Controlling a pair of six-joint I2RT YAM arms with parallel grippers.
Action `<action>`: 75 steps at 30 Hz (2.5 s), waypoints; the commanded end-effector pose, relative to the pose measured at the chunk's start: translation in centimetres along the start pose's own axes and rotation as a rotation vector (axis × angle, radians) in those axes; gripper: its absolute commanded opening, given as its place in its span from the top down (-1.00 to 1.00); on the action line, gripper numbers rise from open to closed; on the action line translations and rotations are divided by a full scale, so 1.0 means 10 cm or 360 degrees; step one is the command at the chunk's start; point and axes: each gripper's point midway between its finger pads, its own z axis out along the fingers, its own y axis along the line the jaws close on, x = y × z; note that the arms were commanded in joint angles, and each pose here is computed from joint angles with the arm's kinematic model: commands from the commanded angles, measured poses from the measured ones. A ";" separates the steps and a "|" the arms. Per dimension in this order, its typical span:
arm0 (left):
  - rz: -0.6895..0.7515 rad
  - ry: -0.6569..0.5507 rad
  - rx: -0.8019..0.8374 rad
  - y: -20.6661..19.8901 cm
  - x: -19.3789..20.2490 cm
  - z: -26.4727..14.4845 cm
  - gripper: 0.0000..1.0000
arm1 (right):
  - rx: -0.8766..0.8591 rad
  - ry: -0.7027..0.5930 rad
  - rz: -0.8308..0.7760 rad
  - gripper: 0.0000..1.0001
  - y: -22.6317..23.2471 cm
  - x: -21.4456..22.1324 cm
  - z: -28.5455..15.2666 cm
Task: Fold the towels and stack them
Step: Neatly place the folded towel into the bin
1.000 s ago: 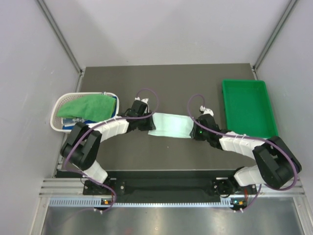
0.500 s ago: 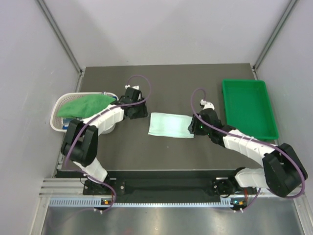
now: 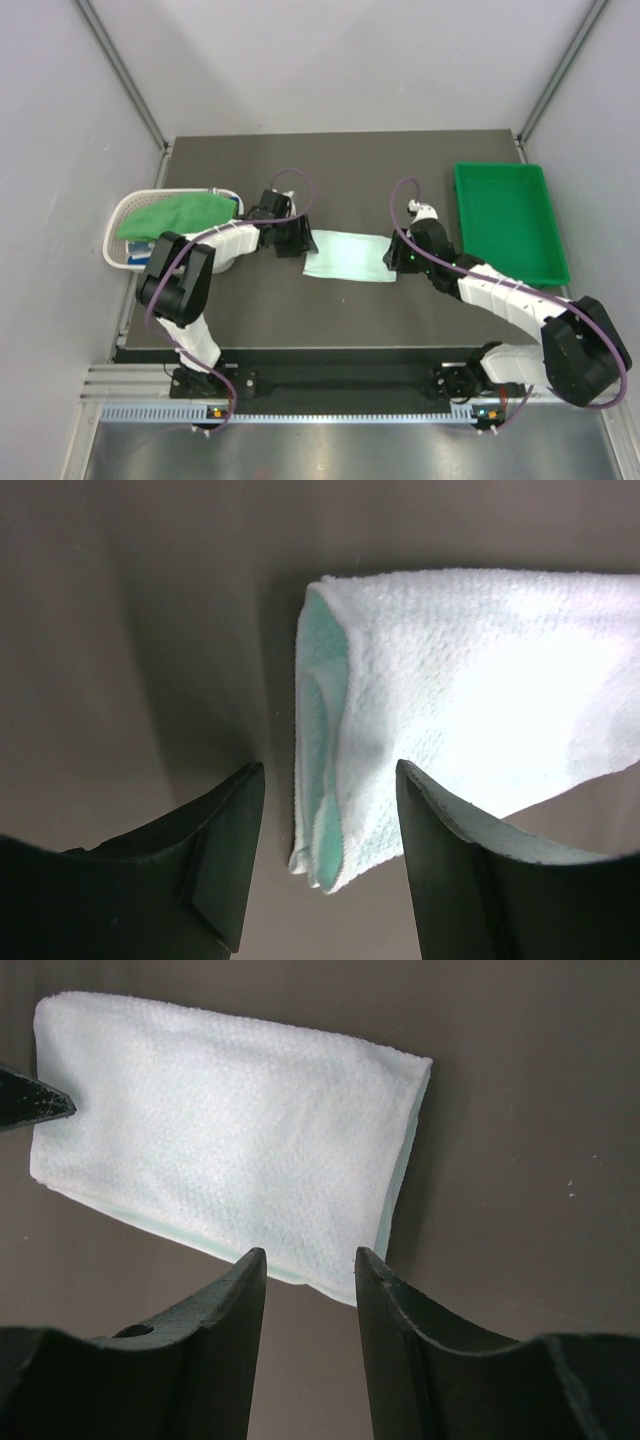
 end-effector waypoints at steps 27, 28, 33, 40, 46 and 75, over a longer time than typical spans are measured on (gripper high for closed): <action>0.0163 -0.0007 -0.0610 0.36 0.15 -0.02 1.00 | -0.0181 -0.0078 -0.0051 0.17 0.30 -0.25 -0.09; 0.0190 -0.0063 -0.0678 0.38 0.06 -0.10 1.00 | -0.0186 -0.0081 -0.0056 0.17 0.31 -0.26 -0.10; 0.0318 -0.0236 -0.0899 0.35 -0.34 -0.76 1.00 | -0.0204 -0.0105 -0.0062 0.17 0.35 -0.34 -0.11; 0.0427 -0.0459 -0.1169 0.39 -0.67 -1.59 1.00 | -0.0286 -0.0103 -0.0063 0.17 0.48 -0.40 -0.11; 0.0416 -0.0681 -0.1366 0.60 -0.92 -2.38 1.00 | -0.0318 -0.0115 -0.0060 0.18 0.55 -0.46 -0.10; 0.0012 -0.1170 -0.1565 1.89 -1.96 -3.40 1.00 | -0.0359 -0.0045 -0.0099 0.21 0.70 -0.43 -0.04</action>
